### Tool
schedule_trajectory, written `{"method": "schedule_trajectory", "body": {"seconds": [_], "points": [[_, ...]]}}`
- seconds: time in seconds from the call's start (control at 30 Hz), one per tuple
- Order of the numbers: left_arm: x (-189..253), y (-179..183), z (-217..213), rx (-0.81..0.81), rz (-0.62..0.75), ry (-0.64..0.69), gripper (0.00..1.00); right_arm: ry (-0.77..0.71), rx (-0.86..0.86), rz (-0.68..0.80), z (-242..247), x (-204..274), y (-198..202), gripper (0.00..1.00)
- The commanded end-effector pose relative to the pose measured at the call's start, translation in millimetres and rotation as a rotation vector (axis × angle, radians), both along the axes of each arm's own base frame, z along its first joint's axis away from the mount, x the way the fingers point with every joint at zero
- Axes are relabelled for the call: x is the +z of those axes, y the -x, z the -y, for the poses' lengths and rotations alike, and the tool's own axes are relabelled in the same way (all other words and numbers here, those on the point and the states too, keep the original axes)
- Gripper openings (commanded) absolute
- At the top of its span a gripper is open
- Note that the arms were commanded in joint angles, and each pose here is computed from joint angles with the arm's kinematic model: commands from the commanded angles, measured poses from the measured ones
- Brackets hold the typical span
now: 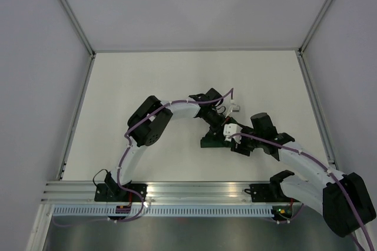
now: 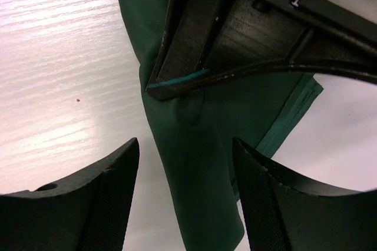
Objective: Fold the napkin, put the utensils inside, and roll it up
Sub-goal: Roll the napkin with the utensil
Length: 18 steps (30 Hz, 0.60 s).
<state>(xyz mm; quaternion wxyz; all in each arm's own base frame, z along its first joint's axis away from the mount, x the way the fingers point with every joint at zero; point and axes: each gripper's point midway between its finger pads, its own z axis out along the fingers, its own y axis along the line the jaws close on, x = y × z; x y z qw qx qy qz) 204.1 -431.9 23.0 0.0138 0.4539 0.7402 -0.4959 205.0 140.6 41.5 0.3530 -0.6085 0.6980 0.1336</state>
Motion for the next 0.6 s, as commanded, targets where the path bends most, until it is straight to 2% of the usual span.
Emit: {"method": "schedule_trajectory", "body": {"seconds": [0.0,0.3,0.47,0.57], "points": [[-47.5,10.4,-24.7,0.061,-0.099,-0.224,0.02,0.016,-0.020,0.066,-5.8,-0.2,-13.5,0.70],[-45.2,9.2,-24.1,0.065,-0.113,-0.230,0.02,0.063,0.005,0.026,-13.0,-15.4,-9.9,0.50],[-36.0,10.1,-21.6,0.053,-0.115,-0.201,0.03,0.092,0.014,-0.016,-12.3,-20.0,-8.4,0.29],[-30.5,7.5,-22.3,0.053,-0.080,-0.193,0.13,0.099,0.021,-0.038,-12.7,-20.4,-6.5,0.21]]}}
